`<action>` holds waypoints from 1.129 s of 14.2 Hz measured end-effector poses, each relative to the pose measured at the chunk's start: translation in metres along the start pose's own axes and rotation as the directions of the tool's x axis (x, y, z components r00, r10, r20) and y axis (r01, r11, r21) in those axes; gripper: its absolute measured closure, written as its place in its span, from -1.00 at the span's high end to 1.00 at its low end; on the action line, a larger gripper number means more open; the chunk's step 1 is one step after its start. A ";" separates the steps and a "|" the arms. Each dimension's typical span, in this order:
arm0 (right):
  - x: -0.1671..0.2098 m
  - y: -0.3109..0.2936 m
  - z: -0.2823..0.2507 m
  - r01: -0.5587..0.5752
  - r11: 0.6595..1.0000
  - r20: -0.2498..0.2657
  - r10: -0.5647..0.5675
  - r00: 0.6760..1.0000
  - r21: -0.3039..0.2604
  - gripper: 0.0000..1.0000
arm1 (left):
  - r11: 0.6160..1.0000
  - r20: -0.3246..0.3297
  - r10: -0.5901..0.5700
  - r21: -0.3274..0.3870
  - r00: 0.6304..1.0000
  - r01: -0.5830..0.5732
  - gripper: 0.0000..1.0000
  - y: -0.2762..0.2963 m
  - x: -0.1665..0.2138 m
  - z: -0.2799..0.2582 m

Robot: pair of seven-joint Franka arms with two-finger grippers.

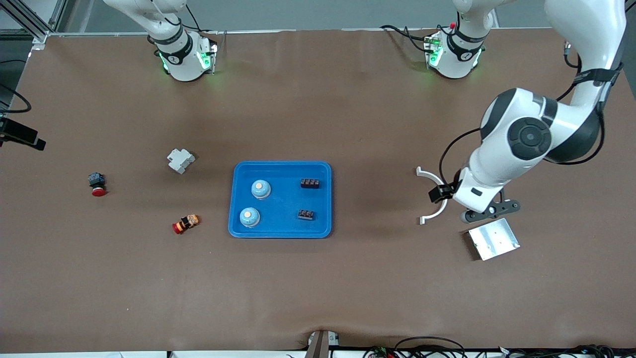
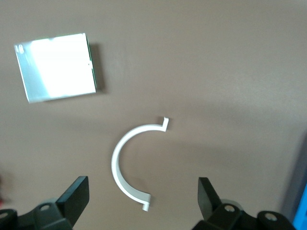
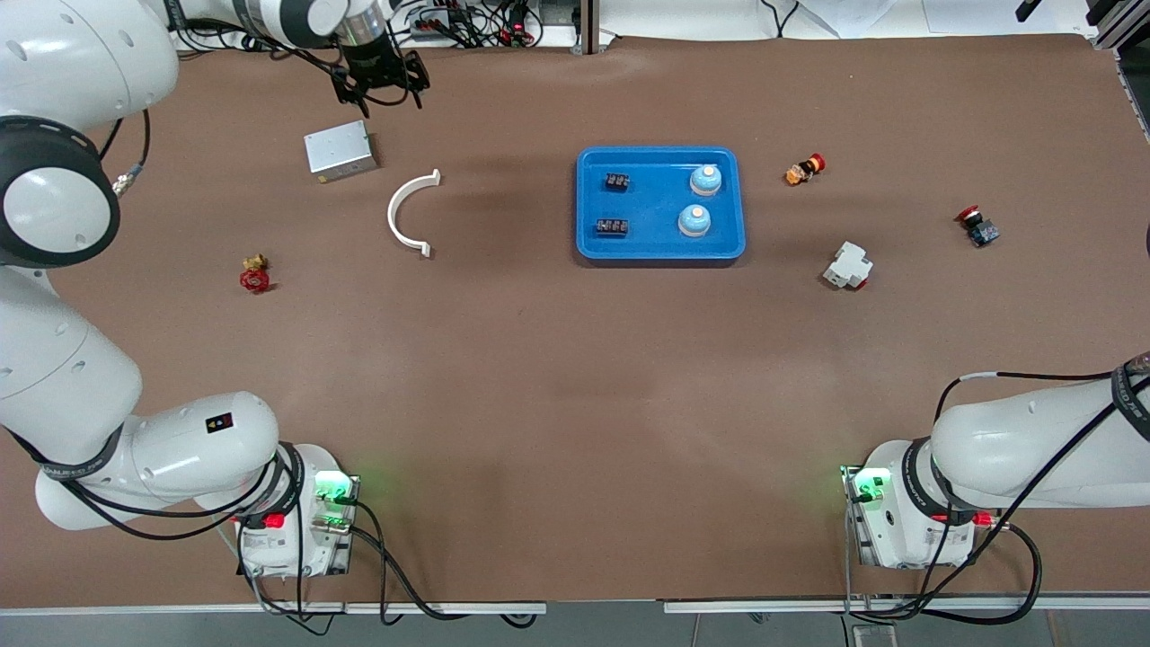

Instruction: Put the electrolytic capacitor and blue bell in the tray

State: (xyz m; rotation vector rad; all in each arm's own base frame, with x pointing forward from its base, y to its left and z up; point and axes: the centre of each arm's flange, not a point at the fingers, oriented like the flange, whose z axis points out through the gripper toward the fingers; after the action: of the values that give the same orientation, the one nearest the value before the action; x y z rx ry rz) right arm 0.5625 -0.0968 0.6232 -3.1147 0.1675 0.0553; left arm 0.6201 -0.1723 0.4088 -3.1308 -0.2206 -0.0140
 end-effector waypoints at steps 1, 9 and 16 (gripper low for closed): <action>-0.003 -0.002 -0.005 0.002 1.000 -0.007 -0.002 1.000 0.000 1.00 | 1.000 0.001 0.030 0.006 1.000 -0.030 1.00 -0.008 0.003 -0.004; -0.011 -0.016 -0.008 0.026 1.000 0.022 -0.026 0.999 0.002 1.00 | 0.985 -0.042 0.173 0.019 0.984 -0.172 1.00 -0.085 0.025 -0.039; -0.012 -0.020 -0.008 0.034 0.999 0.033 -0.034 0.999 0.002 1.00 | 0.969 -0.099 0.246 0.056 0.964 -0.241 1.00 -0.043 -0.003 -0.080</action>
State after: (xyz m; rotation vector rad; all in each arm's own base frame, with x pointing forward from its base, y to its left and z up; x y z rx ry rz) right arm 0.5528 -0.0757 0.6317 -3.1117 0.1145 0.1055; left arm 0.6108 -0.1302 0.4890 -3.0780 0.1637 -0.1708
